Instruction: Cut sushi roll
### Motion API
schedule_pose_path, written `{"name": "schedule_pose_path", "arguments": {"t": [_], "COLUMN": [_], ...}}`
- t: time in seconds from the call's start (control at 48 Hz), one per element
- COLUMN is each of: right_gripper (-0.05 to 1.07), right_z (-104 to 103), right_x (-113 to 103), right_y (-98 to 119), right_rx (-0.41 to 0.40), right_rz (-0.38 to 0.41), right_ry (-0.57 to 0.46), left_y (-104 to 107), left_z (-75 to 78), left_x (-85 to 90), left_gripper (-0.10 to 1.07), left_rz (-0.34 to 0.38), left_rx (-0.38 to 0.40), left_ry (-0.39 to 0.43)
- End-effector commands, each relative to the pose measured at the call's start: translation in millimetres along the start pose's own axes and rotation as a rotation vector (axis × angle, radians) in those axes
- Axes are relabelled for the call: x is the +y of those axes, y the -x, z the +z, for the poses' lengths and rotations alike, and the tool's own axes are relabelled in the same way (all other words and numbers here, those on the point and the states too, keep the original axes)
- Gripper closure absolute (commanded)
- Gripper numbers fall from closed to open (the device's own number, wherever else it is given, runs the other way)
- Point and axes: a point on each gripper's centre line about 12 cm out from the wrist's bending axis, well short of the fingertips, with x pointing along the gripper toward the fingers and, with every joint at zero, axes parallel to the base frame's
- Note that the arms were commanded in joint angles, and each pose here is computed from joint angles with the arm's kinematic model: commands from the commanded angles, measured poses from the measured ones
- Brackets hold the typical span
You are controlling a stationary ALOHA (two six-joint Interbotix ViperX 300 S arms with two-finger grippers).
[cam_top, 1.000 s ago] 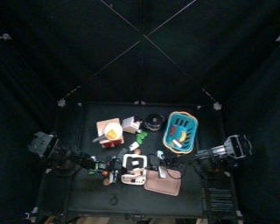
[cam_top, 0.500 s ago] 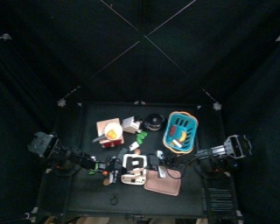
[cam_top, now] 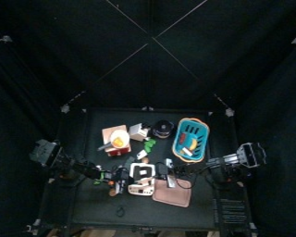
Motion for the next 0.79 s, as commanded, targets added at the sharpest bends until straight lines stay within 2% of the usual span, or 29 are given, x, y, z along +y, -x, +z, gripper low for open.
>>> {"name": "schedule_pose_path", "arguments": {"t": [0.0,0.354,0.771], "right_gripper": [0.52,0.52,0.52], "right_z": [13.1,11.1,19.3], "right_x": [-14.4,-14.0,-15.3], "right_y": [4.3,-0.2,9.6], "right_rx": [-0.04,-0.027,-0.063], "right_rz": [-0.031,-0.03,-0.033], "right_ry": [-0.03,-0.028,-0.021], "left_y": [-2.3,-2.5,0.6], "left_z": [8.3,7.9,15.6], "left_x": [-10.6,-10.1,-11.7], "left_gripper": [0.68,0.68,0.68], "left_rz": [-0.031,-0.029,-0.041], "left_rx": [-0.029,-0.028,-0.052], "left_ry": [-0.012,-0.012,-0.018]}}
